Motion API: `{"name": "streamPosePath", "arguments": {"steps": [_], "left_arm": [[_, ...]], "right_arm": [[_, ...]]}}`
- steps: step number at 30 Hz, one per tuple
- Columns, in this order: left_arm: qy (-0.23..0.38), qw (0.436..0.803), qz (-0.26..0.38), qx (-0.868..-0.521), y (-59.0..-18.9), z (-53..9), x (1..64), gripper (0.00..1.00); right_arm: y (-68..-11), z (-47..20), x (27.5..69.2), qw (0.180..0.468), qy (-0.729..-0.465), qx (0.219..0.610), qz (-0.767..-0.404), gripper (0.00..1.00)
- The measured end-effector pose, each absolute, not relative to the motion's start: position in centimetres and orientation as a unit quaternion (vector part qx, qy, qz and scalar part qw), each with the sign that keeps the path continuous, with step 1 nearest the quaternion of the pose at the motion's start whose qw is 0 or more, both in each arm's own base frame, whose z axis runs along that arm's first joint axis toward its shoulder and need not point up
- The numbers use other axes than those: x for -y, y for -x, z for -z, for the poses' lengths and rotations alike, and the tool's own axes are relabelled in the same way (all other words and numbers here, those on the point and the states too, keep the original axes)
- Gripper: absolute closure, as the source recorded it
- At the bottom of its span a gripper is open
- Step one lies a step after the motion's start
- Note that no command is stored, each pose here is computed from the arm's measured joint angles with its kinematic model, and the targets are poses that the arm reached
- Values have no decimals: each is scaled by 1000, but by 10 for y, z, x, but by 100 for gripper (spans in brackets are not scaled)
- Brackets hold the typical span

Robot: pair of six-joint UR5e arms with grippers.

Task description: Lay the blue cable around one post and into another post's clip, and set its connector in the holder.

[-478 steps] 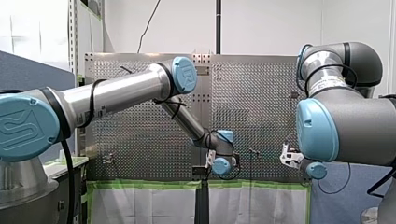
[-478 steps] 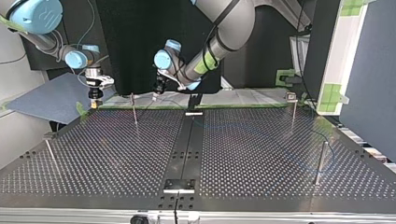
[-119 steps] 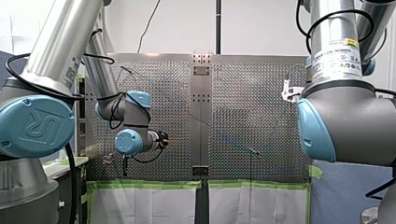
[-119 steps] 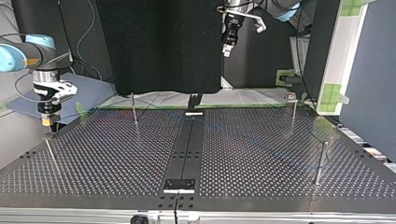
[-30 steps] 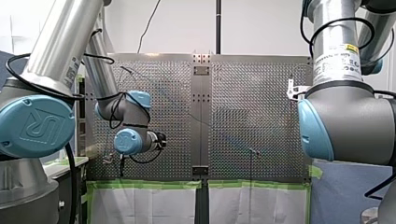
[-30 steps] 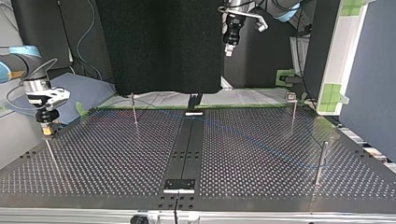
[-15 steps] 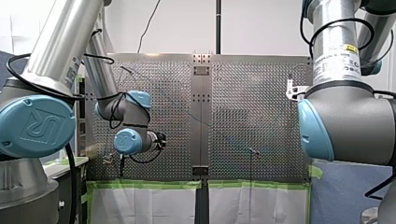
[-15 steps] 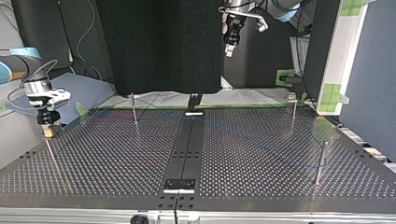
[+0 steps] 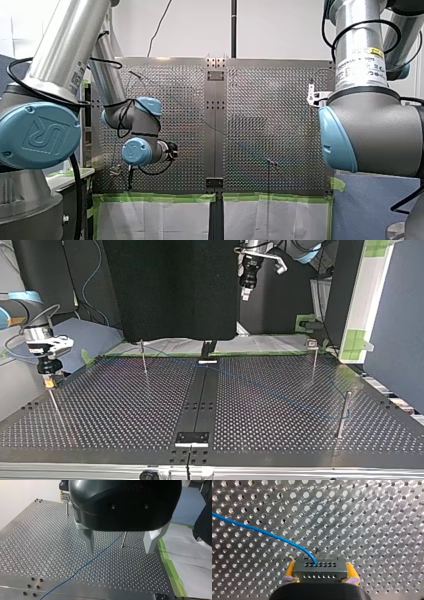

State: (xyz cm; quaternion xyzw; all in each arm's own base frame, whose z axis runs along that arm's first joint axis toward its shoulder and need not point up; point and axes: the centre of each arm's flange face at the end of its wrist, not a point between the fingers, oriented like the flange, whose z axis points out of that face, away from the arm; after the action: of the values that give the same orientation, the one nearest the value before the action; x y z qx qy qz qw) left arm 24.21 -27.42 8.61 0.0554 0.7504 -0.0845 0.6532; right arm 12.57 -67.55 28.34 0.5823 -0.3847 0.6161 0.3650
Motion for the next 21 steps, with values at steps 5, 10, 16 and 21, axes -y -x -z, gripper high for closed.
{"name": "streamPosePath", "arguments": {"steps": [5, 10, 16, 21], "left_arm": [[-56, 653, 84, -751, -242, -86, 274, 0], [-56, 653, 84, -751, -242, -86, 274, 0], [-56, 653, 84, -751, -242, -86, 274, 0], [-57, 652, 83, -751, -242, -86, 274, 0]], "right_arm": [[-125, -284, 676, 365, -581, 385, -617, 100], [-125, -285, 677, 366, -578, 385, -620, 100], [-124, -284, 678, 366, -575, 384, -623, 100], [-124, -285, 678, 366, -575, 384, -623, 100]]}}
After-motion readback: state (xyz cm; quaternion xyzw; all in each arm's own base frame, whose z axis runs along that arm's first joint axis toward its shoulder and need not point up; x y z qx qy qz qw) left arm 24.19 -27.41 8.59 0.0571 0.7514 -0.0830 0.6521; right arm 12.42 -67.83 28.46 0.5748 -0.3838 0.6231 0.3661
